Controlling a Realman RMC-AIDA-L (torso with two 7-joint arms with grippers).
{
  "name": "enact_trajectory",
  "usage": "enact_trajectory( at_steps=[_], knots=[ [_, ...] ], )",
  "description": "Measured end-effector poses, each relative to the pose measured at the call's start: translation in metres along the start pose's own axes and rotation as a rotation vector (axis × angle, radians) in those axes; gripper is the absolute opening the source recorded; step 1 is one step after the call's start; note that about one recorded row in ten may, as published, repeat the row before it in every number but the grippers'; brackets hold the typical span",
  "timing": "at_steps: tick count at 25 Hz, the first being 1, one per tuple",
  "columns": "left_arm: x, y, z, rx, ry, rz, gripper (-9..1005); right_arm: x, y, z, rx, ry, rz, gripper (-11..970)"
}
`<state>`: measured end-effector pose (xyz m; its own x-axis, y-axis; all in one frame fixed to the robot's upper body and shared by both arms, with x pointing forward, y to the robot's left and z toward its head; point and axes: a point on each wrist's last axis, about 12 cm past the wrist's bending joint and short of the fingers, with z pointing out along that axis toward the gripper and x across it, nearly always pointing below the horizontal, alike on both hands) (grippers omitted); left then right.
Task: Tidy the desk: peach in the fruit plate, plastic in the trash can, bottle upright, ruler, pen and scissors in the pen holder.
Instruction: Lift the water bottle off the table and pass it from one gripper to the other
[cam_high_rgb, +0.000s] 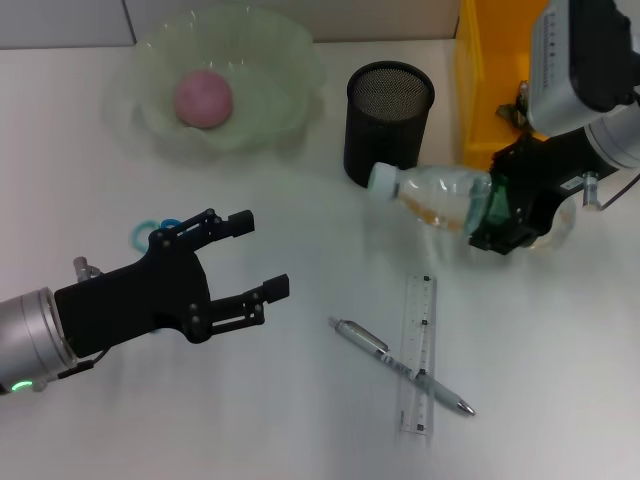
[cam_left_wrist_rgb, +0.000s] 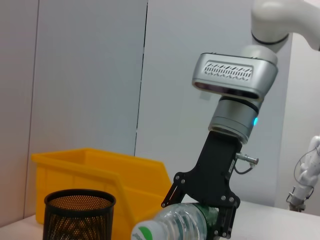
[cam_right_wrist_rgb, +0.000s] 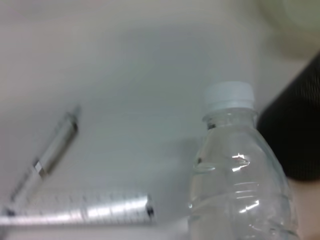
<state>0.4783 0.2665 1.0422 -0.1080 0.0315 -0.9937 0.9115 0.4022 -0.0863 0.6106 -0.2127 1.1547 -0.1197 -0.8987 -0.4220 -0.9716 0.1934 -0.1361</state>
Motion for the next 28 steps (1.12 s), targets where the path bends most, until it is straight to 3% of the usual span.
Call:
enact_trajectory(
  at_steps=[15,28],
  knots=[
    [-0.008,0.003,0.010,-0.013,-0.064,-0.046,812,0.024,0.015,-0.004,-0.007,-0.403,0.087,752],
    [-0.011,0.005,0.013,-0.005,-0.077,-0.060,807,0.041,0.038,0.028,-0.011,-0.752,0.161,752]
  ],
)
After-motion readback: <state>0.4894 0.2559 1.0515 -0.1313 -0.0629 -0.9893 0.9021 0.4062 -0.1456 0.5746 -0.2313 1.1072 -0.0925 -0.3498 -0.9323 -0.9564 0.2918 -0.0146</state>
